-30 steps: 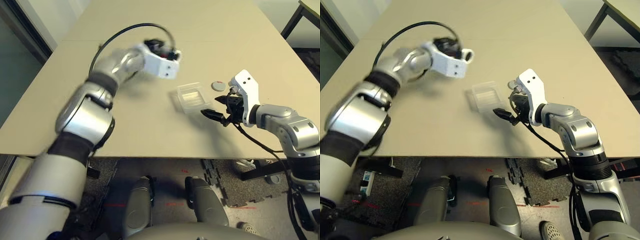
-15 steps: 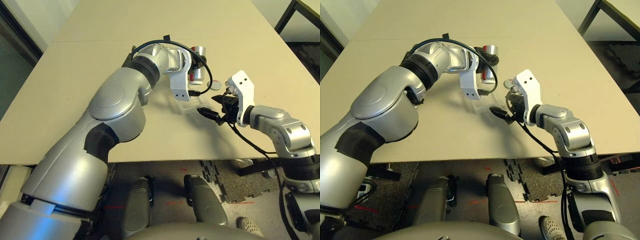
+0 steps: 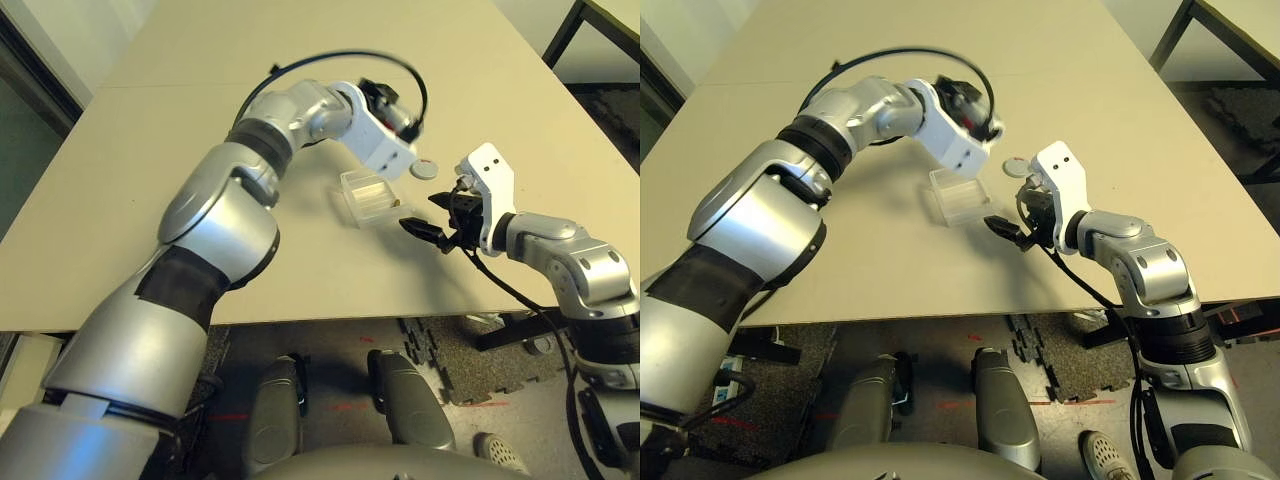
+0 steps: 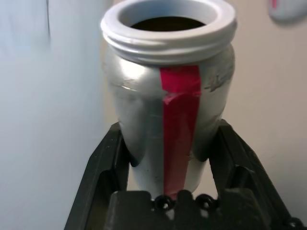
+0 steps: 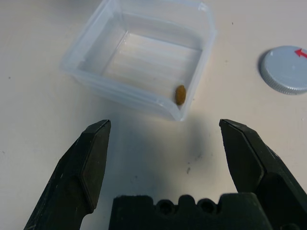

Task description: Pour the medicine from the bottle into the box.

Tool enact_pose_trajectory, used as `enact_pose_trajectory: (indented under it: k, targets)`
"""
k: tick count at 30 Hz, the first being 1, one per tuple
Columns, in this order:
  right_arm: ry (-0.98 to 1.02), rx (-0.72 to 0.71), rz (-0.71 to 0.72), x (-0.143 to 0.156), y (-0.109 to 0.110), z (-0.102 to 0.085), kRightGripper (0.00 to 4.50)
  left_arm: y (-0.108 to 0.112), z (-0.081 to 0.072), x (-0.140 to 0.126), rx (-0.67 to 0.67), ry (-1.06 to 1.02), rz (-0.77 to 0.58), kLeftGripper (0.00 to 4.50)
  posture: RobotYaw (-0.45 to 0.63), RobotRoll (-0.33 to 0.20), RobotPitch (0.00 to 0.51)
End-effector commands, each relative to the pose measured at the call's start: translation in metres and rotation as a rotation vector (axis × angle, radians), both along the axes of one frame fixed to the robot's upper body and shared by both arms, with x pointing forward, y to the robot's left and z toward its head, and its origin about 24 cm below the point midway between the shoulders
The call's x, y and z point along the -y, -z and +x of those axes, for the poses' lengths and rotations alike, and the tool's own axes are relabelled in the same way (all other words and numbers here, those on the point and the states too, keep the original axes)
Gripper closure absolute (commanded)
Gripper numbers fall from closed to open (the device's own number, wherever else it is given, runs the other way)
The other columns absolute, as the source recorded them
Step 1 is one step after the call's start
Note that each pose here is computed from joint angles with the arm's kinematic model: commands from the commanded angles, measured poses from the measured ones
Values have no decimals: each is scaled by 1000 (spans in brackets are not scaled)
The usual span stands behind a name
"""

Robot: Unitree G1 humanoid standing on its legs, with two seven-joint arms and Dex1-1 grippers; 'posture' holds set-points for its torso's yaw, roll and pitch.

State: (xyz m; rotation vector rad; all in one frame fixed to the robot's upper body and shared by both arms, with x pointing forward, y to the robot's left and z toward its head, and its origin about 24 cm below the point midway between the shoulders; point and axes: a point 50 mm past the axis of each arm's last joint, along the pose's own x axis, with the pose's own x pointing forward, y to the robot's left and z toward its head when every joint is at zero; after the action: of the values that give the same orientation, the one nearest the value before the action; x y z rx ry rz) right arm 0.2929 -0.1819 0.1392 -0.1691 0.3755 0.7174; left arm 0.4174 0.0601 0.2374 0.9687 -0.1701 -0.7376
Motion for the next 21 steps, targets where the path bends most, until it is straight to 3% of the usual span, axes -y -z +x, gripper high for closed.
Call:
enact_pose_trajectory:
  k: [1,4,7,12,21]
  targets:
    - [-19,-6,-4,-1,-4,0,0,20,8,-35,-223,-174,-462,1967,-153,0,146]
    - [-27,-9,-2,-3,-5,2,0,47,9,-61,-302,-339,-777,1967,-140,0,148]
    - [-42,-14,2,-6,-7,3,0,83,1,-79,-317,-435,-932,1967,-119,0,147]
    - [-49,-13,5,-8,-7,8,0,120,-10,-80,-361,-502,-969,1967,-104,0,150]
    - [-38,-9,28,-13,-5,10,0,142,-19,-77,-375,-536,-907,1967,-116,0,155]
